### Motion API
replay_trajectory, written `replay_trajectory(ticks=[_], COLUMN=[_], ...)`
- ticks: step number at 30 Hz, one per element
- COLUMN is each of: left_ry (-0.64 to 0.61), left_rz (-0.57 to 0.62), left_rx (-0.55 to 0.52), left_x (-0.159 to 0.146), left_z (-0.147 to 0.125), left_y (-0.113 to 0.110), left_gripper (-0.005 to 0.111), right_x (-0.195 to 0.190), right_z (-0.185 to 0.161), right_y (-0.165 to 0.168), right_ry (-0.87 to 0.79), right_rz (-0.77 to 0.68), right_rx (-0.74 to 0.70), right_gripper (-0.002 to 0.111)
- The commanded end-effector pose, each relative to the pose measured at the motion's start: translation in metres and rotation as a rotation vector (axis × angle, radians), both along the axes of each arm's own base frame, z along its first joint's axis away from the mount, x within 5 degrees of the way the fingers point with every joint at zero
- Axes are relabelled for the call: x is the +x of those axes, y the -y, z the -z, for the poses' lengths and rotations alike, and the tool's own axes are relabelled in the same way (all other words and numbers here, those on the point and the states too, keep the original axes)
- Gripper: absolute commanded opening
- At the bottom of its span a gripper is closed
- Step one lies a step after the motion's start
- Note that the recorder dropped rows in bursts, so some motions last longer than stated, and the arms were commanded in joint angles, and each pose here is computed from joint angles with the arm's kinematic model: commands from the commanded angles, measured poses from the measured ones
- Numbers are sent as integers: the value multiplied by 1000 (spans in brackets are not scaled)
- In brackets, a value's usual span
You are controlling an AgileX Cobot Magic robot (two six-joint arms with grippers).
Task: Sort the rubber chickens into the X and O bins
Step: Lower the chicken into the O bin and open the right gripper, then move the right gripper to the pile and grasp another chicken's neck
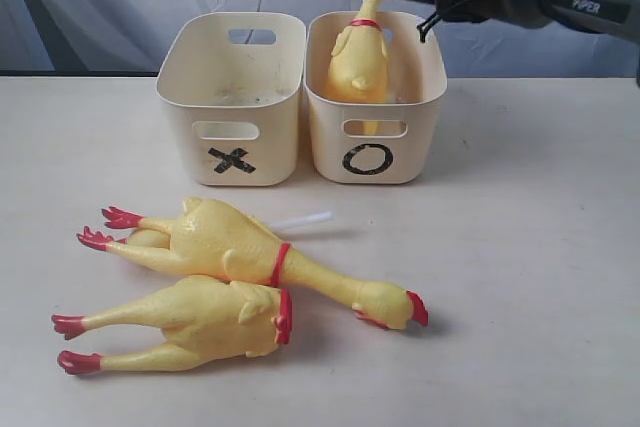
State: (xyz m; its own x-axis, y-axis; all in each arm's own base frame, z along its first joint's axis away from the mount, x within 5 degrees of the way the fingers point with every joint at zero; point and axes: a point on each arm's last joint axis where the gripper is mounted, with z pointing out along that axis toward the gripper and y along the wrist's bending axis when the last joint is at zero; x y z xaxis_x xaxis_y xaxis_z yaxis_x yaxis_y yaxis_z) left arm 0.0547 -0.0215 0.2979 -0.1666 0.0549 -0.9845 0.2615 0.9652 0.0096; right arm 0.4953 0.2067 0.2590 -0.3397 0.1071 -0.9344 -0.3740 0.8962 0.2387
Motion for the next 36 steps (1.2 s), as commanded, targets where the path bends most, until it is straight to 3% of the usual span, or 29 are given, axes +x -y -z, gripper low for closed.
replay_trajectory(ticks=[1, 3, 9, 15, 19, 24, 28, 33, 36], left_ry=[9, 9, 9, 9, 9, 11, 13, 15, 15], left_rz=[5, 5, 5, 5, 5, 4, 3, 2, 2], left_rx=[-6, -6, -6, -6, -6, -6, -7, -5, -5], left_x=[-1, -1, -1, -1, -1, -1, -1, -1, -1], left_z=[-3, -3, -3, -3, -3, -3, -3, -3, -3], left_y=[0, 0, 0, 0, 0, 0, 0, 0, 0], left_gripper=[0, 0, 0, 0, 0, 0, 0, 0, 0], right_x=[-20, -35, -98, -137, -158, -188, -219, -243, -253], right_z=[-62, -79, -94, -107, -97, -54, 1, 41, 50], right_y=[19, 37, 94, 101, 93, 80, 65, 50, 39], right_ry=[100, 106, -20, 2, -12, -58, -99, -135, -131], right_rz=[-88, -159, -646, -825, -862, -807, -748, -735, -753], right_rx=[12, 7, 88, 80, 68, -10, -193, -376, -440], right_gripper=[44, 35, -1, -1, -1, -1, -1, 0, 13])
